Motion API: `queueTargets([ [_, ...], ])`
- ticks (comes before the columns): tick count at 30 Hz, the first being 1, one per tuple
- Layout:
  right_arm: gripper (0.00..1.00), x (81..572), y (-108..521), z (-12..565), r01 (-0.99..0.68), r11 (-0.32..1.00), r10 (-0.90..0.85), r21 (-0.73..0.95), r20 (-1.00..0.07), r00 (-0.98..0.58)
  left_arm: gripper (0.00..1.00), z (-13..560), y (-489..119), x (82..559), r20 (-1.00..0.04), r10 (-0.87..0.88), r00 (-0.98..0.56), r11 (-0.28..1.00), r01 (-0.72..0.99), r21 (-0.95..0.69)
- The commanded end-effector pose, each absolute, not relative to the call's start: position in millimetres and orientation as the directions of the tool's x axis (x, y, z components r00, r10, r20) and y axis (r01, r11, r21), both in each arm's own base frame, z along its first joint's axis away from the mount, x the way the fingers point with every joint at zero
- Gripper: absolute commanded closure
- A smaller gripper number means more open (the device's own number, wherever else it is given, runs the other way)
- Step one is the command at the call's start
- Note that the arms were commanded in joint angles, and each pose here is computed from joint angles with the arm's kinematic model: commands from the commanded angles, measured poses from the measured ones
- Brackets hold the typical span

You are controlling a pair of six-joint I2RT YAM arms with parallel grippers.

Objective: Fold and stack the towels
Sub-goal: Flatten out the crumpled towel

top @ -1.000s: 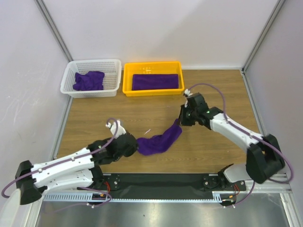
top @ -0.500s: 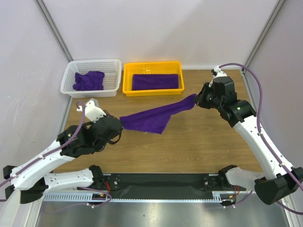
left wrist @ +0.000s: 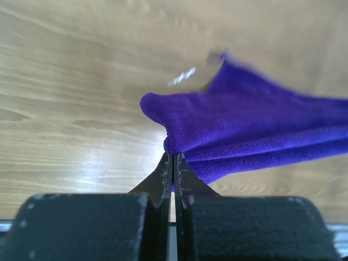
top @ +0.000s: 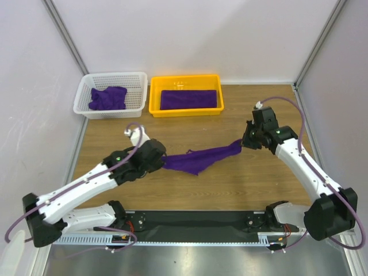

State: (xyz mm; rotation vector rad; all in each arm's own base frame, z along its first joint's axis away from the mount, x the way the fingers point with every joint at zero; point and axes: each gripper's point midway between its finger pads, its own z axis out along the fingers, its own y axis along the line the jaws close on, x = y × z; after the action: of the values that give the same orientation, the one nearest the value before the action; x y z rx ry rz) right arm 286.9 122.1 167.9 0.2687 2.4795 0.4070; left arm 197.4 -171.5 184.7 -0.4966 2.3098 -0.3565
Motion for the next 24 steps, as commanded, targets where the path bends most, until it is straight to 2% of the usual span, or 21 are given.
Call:
queueTargets([
  [1,1.0,294.2,106.1,147.4,0.135,0.941,0.292,0.309,-0.547,-0.784,0.99,167.4,-200.6,198.1,-0.568,-0.378,-0.731,0.901,-0.149,-0.408],
  [7,1.0,306.8,91.9,125.1,0.172,0.941,0.312,0.292,-0.547,-0.777,1.0,126.0,-221.0,198.8,-0.521,-0.274,-0.809,0.938,-0.104,-0.331],
  [10,1.0,320.4,87.1,114.2,0.179,0.943,0.311,0.28,-0.549,-0.776,1.0,120.8,-248.0,197.0,-0.475,-0.234,-0.848,0.922,-0.039,-0.385],
  [13,1.0,343.6,89.6,113.3,0.175,0.939,0.322,0.296,-0.573,-0.754,1.0,110.1,-269.4,198.0,-0.436,-0.204,-0.876,0.909,-0.005,-0.416],
  [17,1.0,376.5,100.8,108.0,0.158,0.929,0.336,0.335,-0.585,-0.738,1.0,90.2,-278.8,201.5,-0.416,-0.131,-0.9,0.933,0.031,-0.359],
  [22,1.0,391.9,106.1,81.2,0.161,0.943,0.295,0.292,-0.506,-0.81,1.0,80.9,-289.1,205.3,-0.414,-0.037,-0.91,0.953,0.092,-0.287],
  [23,0.96,393.7,107.1,82.3,0.149,0.946,0.281,0.287,-0.501,-0.819,1.0,79.1,-284.7,207.7,-0.421,-0.037,-0.906,0.962,0.081,-0.26],
  [24,0.82,397.4,108.3,86.4,0.145,0.947,0.278,0.287,-0.501,-0.82,1.0,77.3,-282.1,209.4,-0.425,-0.04,-0.904,0.967,0.072,-0.243],
])
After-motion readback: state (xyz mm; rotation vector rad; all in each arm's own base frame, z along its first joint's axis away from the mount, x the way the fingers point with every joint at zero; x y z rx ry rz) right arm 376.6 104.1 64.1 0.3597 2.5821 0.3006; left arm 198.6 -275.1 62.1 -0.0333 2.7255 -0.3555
